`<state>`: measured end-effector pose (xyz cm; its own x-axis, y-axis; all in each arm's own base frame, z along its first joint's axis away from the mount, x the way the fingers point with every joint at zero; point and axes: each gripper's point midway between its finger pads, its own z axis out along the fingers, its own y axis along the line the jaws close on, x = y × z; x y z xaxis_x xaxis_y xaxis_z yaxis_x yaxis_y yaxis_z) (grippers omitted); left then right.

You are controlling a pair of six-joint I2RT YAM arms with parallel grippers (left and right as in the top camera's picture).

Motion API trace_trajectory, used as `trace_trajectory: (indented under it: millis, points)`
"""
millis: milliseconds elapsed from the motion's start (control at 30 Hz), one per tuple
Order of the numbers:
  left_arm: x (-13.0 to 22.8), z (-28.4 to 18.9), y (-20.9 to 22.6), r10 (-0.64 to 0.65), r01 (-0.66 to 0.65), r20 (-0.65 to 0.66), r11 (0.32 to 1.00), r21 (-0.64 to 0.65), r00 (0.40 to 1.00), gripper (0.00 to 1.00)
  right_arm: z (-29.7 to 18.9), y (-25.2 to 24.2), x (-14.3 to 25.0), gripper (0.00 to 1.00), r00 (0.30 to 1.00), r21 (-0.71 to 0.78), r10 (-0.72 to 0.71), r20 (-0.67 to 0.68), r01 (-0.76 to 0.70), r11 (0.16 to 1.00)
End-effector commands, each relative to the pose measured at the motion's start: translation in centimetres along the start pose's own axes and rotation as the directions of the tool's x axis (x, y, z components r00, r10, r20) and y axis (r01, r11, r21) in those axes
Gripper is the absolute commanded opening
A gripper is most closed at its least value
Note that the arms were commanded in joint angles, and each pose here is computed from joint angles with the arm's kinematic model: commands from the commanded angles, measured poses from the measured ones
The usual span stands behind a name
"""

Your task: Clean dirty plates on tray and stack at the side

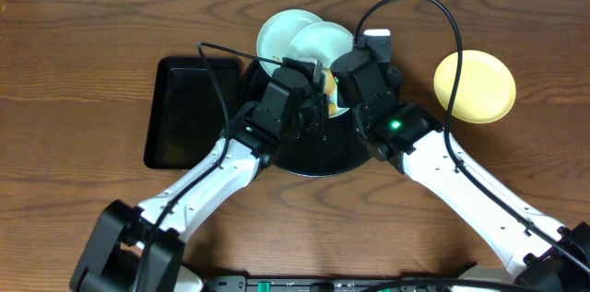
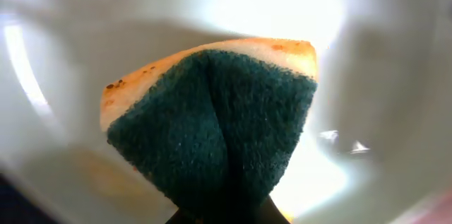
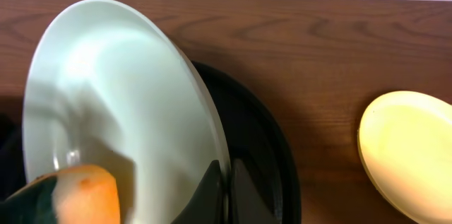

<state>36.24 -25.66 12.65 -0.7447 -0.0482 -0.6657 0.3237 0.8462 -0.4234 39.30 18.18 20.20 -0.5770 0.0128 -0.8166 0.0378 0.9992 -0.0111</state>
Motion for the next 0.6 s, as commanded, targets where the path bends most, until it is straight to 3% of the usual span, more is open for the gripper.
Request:
trace_trajectory:
  millis: [0, 233, 433, 567]
  points:
    - [-0.9, 0.1, 2.1, 0.037, -0.032, 0.045, 0.993, -0.116, 0.998, 0.08, -0.8, -0.2, -0.6, 0.01, 1.0, 0.007, -0.002, 0.026, 0.002, 1.0]
    - [-4.1, -0.9, 5.2, 0.12, -0.07, 0.164, 0.957, -0.283, 0.979, 0.08, -0.7, -0.3, -0.6, 0.01, 0.999, 0.012, -0.044, 0.027, 0.044, 0.999]
    - [-6.2, -3.1, 8.6, 0.061, 0.021, 0.224, 0.937, -0.349, 0.973, 0.08, -0.9, -1.7, -1.8, 0.01, 0.99, 0.11, -0.116, 0.076, 0.107, 0.988]
    - [-7.2, -5.2, 9.4, 0.015, 0.069, 0.248, 0.942, -0.327, 0.969, 0.08, -1.2, -2.6, -3.0, 0.01, 0.977, 0.18, -0.181, 0.114, 0.159, 0.971]
